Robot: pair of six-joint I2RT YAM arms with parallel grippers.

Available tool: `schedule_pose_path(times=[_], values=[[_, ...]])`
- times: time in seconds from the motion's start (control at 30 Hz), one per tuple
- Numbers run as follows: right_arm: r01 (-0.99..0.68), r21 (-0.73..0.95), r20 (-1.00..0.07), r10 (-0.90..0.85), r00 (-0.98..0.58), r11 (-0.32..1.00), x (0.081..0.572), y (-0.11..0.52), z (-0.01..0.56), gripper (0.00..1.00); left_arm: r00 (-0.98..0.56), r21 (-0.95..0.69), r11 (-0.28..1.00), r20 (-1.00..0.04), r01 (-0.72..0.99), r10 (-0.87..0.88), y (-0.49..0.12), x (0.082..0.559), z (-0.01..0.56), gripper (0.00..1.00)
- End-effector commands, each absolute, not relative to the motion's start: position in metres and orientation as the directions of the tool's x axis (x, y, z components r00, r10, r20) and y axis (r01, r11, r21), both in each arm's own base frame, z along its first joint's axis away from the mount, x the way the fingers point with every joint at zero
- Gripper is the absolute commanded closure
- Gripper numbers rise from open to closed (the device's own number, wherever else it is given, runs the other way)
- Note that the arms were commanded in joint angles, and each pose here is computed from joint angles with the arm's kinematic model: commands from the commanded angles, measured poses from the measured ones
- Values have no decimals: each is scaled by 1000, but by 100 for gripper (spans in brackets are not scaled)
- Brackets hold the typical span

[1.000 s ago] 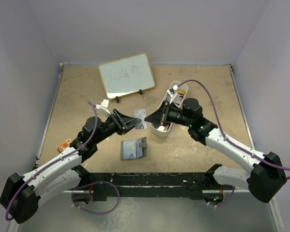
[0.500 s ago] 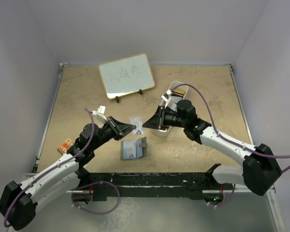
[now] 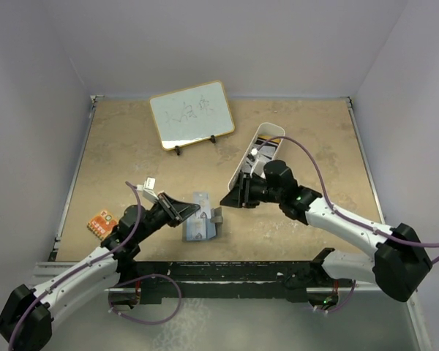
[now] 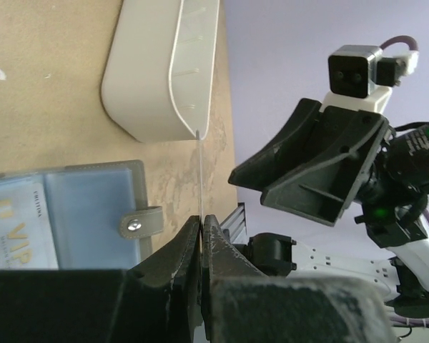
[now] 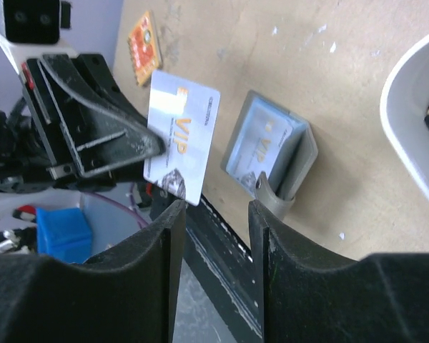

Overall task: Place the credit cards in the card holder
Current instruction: Insert the credit card into the card holder.

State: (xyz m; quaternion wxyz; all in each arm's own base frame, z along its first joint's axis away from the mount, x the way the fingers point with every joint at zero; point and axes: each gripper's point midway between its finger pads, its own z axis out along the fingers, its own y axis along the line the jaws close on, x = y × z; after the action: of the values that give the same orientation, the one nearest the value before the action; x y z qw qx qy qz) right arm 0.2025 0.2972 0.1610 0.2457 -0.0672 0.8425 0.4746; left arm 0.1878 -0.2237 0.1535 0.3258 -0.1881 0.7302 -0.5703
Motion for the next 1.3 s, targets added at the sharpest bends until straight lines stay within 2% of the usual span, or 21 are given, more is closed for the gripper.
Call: schedule_pose_path(times=[0.0, 0.3, 0.63, 1.27], values=[[-382, 682, -528, 58, -847, 623, 191, 299, 157, 58, -694, -959, 263, -261, 106, -671, -218, 188, 149, 100], [-430, 519, -571, -75, -818, 739, 163, 324, 137, 60, -705, -946, 317, -273, 71, -655, -212, 181, 123, 100], [-438, 338, -589, -175, -789, 833, 167, 332, 118, 58, -711, -927, 373, -293, 46, -639, -207, 178, 102, 100], [-377, 206, -533, -219, -817, 903, 169, 310, 68, 61, -749, -914, 405, -268, -1, -606, -211, 174, 76, 100]])
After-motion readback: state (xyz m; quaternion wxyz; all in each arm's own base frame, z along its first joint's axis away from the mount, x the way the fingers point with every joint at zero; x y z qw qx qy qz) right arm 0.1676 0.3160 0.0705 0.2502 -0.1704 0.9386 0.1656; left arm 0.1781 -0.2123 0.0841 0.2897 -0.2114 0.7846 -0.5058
